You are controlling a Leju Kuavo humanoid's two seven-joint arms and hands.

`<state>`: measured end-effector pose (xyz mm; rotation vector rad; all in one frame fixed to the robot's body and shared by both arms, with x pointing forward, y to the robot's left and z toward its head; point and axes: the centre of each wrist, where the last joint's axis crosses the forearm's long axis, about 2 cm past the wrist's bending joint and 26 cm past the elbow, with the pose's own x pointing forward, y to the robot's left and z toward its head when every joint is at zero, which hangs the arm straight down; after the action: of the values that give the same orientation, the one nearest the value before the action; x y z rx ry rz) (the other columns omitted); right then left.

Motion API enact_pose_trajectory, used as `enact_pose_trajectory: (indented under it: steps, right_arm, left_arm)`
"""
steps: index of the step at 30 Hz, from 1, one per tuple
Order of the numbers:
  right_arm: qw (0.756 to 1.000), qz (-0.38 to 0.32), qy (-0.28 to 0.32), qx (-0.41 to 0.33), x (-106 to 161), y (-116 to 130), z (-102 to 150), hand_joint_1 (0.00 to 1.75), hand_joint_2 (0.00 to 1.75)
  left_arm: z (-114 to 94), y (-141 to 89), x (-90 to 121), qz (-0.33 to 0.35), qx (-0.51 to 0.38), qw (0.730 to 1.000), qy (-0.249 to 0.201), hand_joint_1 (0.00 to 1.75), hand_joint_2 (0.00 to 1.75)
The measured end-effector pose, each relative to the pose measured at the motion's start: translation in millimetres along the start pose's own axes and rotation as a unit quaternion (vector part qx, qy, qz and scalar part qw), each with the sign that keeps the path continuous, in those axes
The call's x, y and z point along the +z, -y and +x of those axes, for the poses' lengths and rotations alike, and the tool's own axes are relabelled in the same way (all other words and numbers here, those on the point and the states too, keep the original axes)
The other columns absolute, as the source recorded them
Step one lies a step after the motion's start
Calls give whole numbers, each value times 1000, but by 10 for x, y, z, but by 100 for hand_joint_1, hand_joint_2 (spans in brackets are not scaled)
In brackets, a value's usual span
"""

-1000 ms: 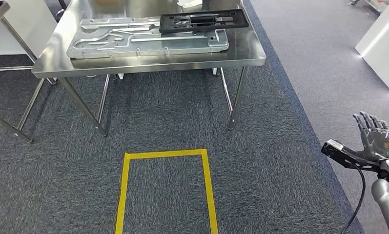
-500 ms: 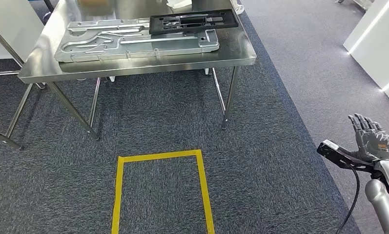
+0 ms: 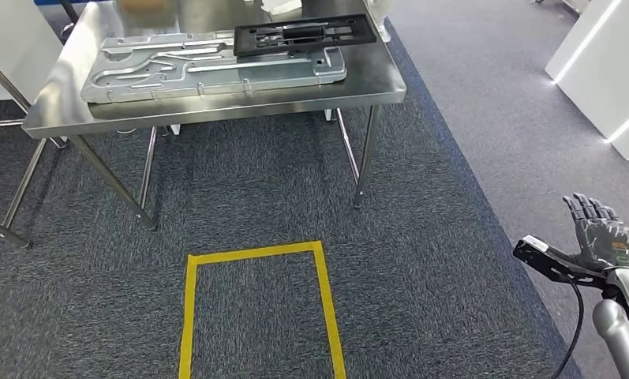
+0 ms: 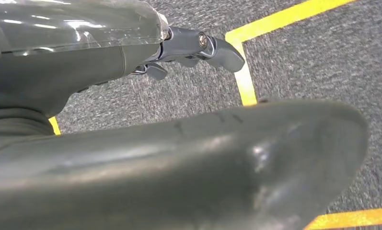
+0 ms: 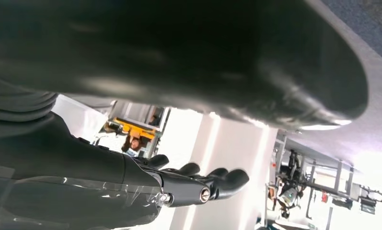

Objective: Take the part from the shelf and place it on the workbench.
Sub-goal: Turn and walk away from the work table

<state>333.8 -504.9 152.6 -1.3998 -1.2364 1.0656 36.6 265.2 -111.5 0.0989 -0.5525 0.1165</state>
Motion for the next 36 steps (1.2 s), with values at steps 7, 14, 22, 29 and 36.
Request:
enact_pose_trajectory:
  steps: [7,14,22,29,36]
  right_arm:
    - [1000,-2,-9,2,132,40,-123,0,0]
    - [1000,-6,-8,5,115,108,-167,0,0]
    - [1000,0,-13,10,165,131,-270,0,0]
    - [1000,-8,-9,8,224,155,-262,0,0]
    - [1000,-7,-5,11,238,133,-228,0,0]
  left_arm:
    - [-8,2,4,-14,-7,1000,0,0,0]
    - [30,-25,-19,-14,-8,1000,6,0,0]
    - [15,-28,-13,-22,-13,1000,6,0,0]
    - [17,-25,-13,-28,-25,999,8,0,0]
    - [3,-28,-6,-26,-38,999,7,0,0]
